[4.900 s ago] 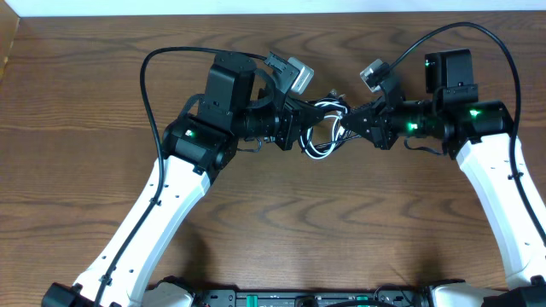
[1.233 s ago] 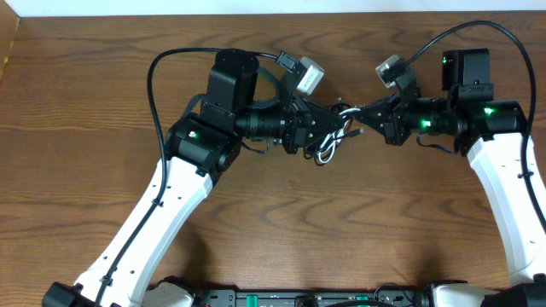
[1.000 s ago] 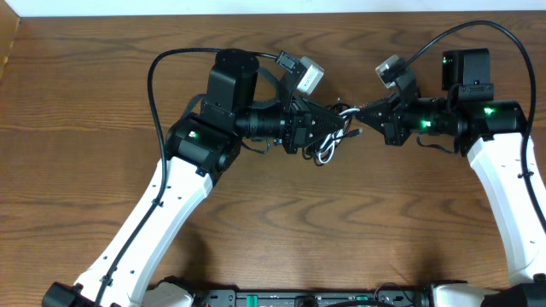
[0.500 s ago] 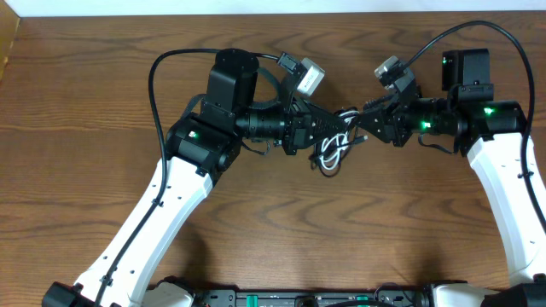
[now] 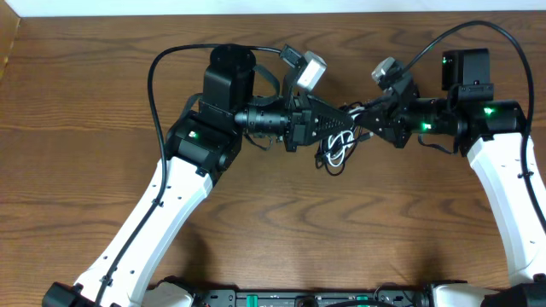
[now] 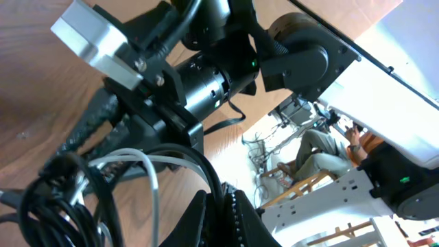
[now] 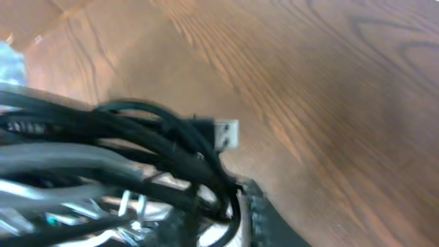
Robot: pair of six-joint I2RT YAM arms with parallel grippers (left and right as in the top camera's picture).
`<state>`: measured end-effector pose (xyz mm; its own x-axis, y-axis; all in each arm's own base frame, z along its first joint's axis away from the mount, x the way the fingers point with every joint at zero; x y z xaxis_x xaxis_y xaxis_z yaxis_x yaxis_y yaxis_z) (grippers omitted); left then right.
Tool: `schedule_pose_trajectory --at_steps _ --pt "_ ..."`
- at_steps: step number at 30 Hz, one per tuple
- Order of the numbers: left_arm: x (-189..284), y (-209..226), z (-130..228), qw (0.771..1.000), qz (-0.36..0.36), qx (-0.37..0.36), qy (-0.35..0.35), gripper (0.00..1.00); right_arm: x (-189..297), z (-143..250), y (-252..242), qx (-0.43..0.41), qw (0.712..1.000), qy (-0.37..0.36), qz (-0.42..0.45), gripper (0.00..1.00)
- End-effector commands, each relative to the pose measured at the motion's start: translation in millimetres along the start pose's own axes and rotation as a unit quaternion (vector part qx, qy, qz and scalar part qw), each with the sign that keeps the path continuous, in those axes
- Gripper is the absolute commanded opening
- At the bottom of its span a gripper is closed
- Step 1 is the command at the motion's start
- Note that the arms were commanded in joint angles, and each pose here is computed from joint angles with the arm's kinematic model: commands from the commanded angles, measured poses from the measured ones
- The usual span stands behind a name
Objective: Untangle cables
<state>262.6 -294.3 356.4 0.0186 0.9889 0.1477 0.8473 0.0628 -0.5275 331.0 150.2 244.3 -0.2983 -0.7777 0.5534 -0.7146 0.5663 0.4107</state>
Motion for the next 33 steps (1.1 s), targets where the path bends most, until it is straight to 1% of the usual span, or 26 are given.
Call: schedule_pose_trajectory --at_steps 1,5,8,10,13,17,20,24,27,33 --pt "0 -12 -4 1.000 0.025 0.002 0.000 0.08 2 -8 13 0.031 0.999 -0.015 -0.026 0.01" --pt "3 -3 -8 1.000 0.003 0.001 -0.010 0.08 2 -6 8 0.023 1.000 -0.008 -0.011 0.01" --pt "9 10 -12 0.999 -0.029 0.003 -0.022 0.08 3 0 -9 -0.020 0.999 0.009 0.043 0.01" --pt "15 24 -14 0.997 -0.065 0.001 -0.030 0.08 6 5 -25 -0.055 0.994 0.021 0.093 0.01" --pt "29 55 -10 0.989 -0.147 0.004 -0.033 0.08 13 12 -48 -0.108 0.980 0.030 0.167 0.01" --pt "56 97 6 0.964 -0.266 0.018 -0.015 0.08 31 23 -77 -0.185 0.951 0.026 0.248 0.01" --pt "81 119 12 0.944 -0.328 0.031 -0.010 0.08 46 33 -91 -0.220 0.934 0.028 0.281 0.01" --pt "130 149 15 0.907 -0.415 0.060 -0.026 0.08 71 49 -113 -0.277 0.900 0.023 0.337 0.01" --pt "170 164 16 0.883 -0.459 0.082 -0.047 0.08 85 59 -122 -0.301 0.885 0.024 0.355 0.01" --pt "222 176 18 0.858 -0.495 0.114 -0.080 0.08 99 67 -131 -0.325 0.870 0.018 0.369 0.01"
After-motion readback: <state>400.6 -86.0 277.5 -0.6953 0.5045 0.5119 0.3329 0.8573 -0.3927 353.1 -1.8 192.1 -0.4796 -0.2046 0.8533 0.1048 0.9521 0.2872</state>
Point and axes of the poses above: each gripper's point midway between its finger pads, its own x axis back along the fingers, its own y axis along the line the jaws close on, z = x × y, the point moved 1 cm from there along x, back along the fingers, and after that the axes turned 8 degrees about -x, right-handed, at the moved point
